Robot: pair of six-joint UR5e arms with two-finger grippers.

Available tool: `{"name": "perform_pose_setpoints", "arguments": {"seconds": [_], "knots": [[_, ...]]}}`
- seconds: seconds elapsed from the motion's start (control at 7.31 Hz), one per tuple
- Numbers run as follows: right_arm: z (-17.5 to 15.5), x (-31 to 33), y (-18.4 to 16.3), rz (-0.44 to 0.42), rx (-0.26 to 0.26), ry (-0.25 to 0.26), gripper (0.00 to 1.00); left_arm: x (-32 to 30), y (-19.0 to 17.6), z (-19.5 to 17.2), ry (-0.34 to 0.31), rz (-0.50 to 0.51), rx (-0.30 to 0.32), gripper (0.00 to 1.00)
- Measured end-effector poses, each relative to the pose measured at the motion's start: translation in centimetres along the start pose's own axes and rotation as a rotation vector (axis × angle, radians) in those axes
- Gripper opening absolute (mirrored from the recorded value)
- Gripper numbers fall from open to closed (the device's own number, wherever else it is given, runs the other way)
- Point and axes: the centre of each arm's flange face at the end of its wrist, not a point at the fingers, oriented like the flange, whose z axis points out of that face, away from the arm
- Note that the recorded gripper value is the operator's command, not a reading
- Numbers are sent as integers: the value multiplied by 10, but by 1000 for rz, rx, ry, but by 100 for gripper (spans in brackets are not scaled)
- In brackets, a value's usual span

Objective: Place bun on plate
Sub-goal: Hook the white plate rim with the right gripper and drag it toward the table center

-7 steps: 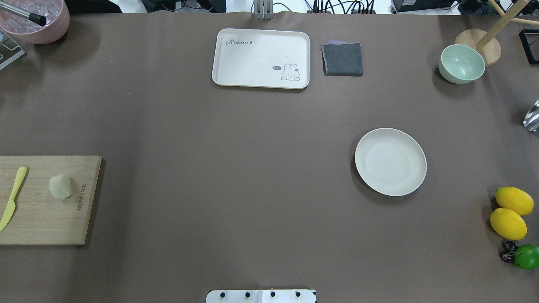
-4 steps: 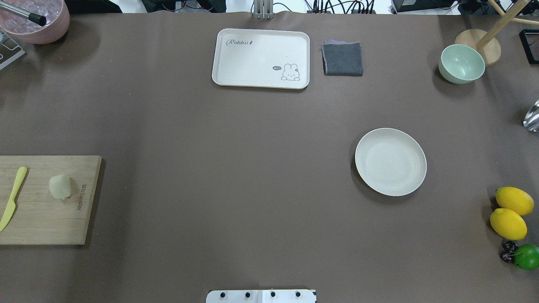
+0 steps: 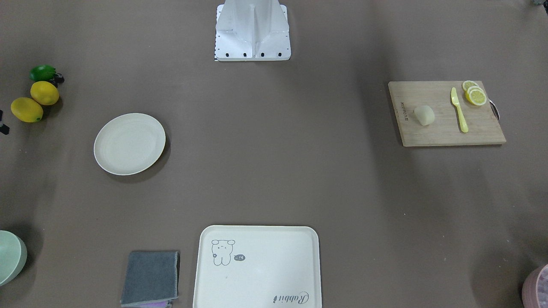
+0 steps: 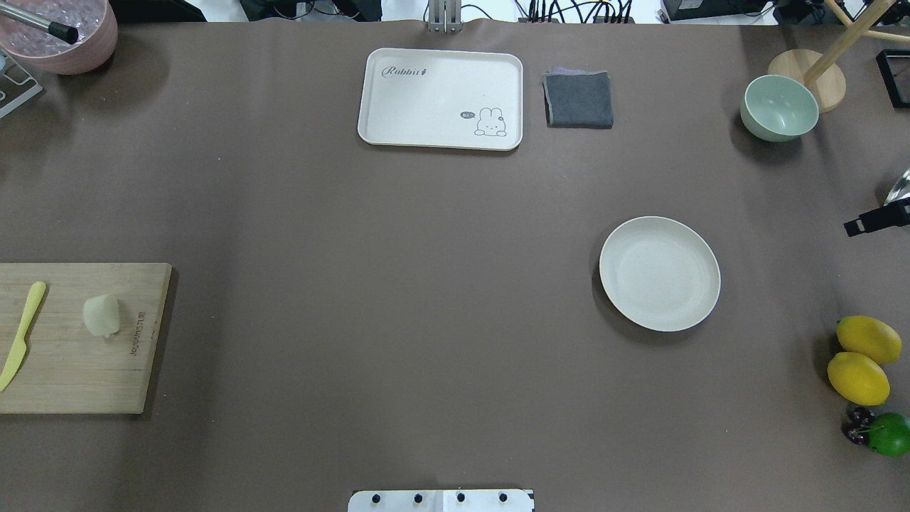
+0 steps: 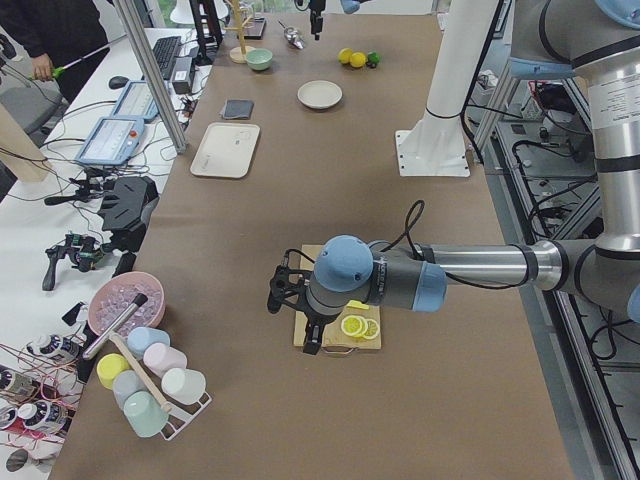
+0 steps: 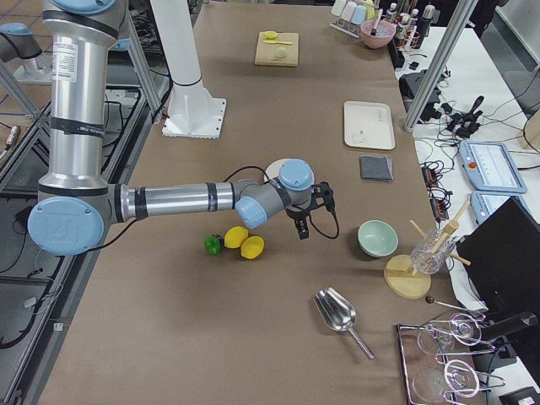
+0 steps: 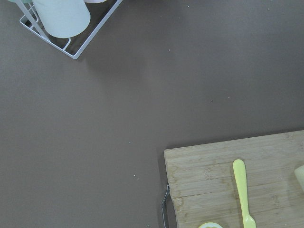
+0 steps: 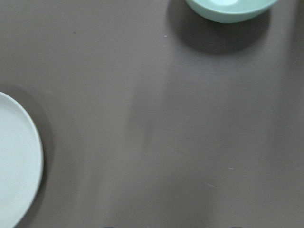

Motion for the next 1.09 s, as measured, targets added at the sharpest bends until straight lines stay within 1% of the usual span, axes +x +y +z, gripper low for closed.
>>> {"name": "perform_pose_setpoints", "arguments": {"seconds": [0.14, 0.27, 0.41, 0.55, 0.68, 0.82, 1.09], "knots": [[32, -47, -12, 24, -9, 7, 80, 1, -1, 0, 0, -15, 2, 98], [59, -94, -18, 43, -16, 6, 71, 1, -2, 0, 0, -28, 3, 98], [81, -128, -19, 52, -23, 9, 66, 2, -4, -1, 1, -35, 5, 98], [97, -143, -15, 47, -29, 23, 63, 5, -9, -2, 6, -47, 10, 98], [105, -144, -10, 40, -36, 35, 46, 8, -13, -3, 15, -57, 15, 98], [113, -139, -7, 24, -49, 48, 2, 10, -16, -4, 19, -62, 18, 98], [125, -132, -6, -4, -70, 58, 0, 13, -21, -6, 23, -76, 22, 98]]}}
